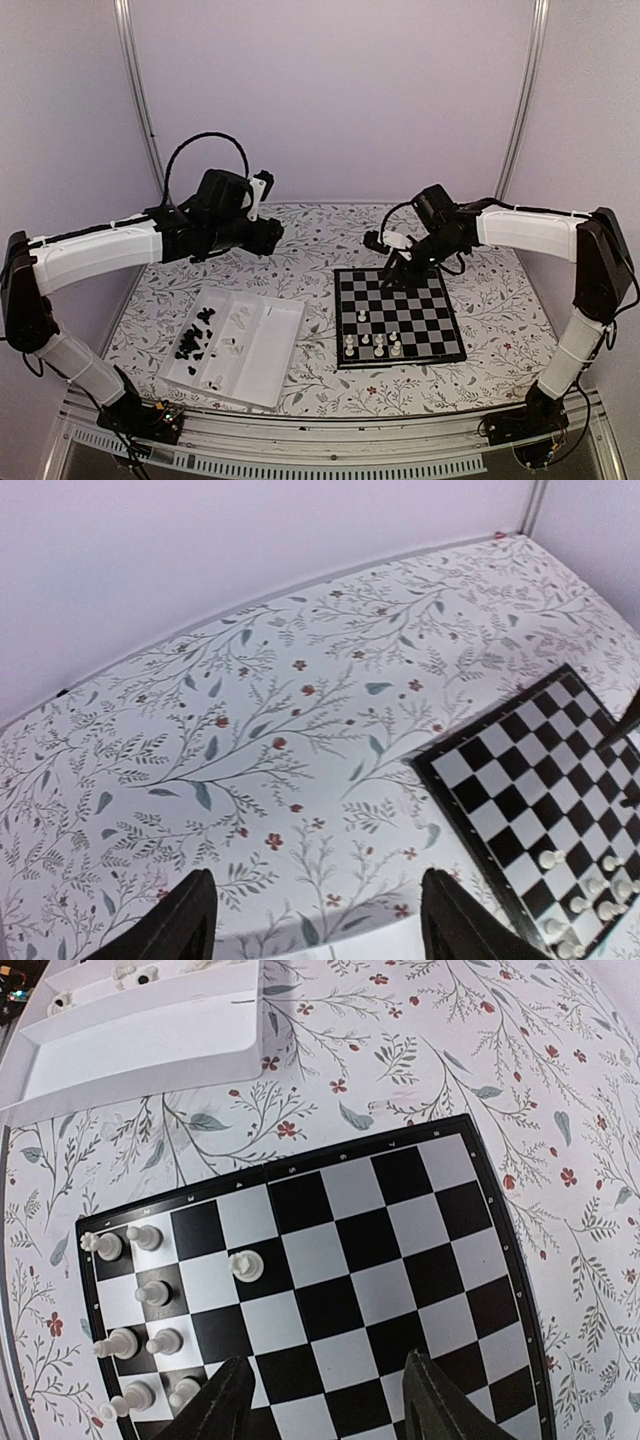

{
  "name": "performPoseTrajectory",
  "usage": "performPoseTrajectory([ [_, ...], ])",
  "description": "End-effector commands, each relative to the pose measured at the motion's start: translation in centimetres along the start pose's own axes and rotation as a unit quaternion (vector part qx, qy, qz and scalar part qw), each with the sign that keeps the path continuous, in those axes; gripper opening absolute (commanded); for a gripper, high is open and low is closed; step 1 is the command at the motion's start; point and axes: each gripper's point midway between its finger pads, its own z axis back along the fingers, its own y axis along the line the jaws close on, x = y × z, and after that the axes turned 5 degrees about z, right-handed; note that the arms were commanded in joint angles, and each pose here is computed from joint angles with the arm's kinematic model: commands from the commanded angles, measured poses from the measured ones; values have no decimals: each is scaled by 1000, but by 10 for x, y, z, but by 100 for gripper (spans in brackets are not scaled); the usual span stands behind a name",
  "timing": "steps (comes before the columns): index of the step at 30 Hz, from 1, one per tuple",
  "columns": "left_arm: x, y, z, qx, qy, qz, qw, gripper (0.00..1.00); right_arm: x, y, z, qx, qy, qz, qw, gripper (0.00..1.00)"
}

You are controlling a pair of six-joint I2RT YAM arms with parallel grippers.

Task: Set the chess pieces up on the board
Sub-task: Place the chess piece on the chessboard, then pick up the chess piece from the chessboard.

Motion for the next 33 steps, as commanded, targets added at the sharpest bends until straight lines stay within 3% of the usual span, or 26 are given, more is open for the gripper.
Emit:
performPoseTrajectory([
  [1, 42, 3, 10, -33, -109, -7, 993, 71, 5, 7, -17, 23, 23, 11, 999, 53],
  [7, 48, 15, 13, 6, -105, -26, 994, 71, -2, 26, -48, 54, 58, 23, 997, 55],
  [19, 38, 9, 0, 3, -68, -29, 997, 70, -6, 32, -75, 70, 82, 21, 994, 54],
  [33, 25, 8, -15, 9, -32, -39, 999, 69, -3, 39, -85, 100, 79, 13, 992, 29],
])
